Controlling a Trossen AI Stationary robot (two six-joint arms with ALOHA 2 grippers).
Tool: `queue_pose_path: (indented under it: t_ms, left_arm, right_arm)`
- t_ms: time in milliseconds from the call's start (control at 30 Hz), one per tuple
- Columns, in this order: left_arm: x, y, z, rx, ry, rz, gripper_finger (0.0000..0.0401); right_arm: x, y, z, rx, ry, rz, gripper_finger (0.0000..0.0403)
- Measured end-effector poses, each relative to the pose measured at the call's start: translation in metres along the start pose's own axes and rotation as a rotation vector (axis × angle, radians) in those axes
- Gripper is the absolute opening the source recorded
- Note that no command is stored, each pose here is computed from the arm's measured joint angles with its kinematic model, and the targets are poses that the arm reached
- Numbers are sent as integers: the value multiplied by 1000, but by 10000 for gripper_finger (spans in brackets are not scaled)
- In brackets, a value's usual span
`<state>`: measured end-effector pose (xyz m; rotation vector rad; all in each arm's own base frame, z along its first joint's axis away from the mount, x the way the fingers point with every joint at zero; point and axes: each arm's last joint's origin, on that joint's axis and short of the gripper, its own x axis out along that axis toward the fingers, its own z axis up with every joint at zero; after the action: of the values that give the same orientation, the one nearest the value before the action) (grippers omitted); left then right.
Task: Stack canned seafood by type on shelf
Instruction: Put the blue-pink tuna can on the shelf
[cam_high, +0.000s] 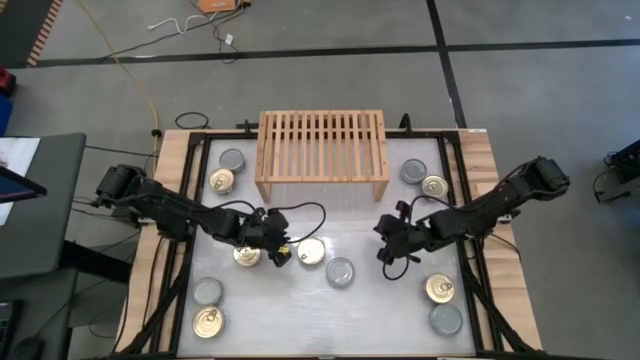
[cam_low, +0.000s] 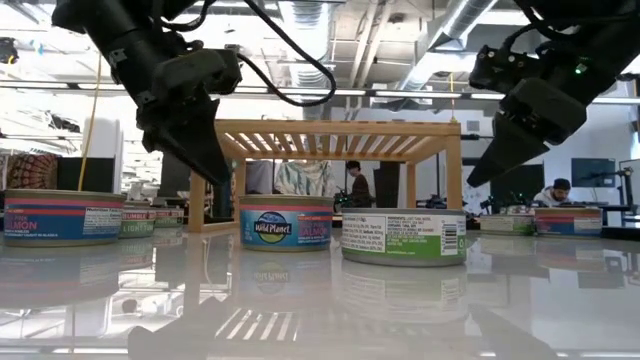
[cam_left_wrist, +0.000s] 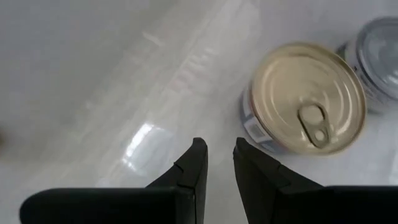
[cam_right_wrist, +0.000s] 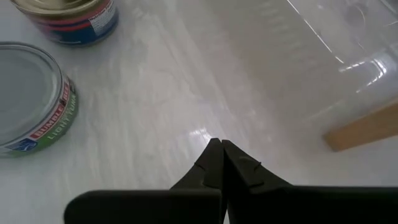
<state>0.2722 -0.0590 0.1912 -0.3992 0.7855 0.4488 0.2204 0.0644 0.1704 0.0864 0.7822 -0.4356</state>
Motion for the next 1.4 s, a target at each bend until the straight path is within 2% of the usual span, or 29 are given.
queue_pose_path:
  t_ms: [267,500,700,1033,1200,1400]
  left_arm:
    - [1,2,2,24,12,-13,70]
    - [1,1,3,73,7,-19,70]
    - [-20,4,7,51,58,-125,70]
    - [-84,22,25,-18,-84,-260,70]
    - [-93,25,26,-71,-76,-310,70]
    - [-92,24,26,-129,-55,-322,70]
  right_arm:
    - [0,1,1,13,-12,8,21]
    - [-2,8,9,69,-90,67,21]
    - [-4,12,19,116,-147,103,21]
    - [-18,20,49,385,-194,170,21]
    - [-25,20,71,548,-206,228,21]
    - [-27,12,94,670,-171,258,21]
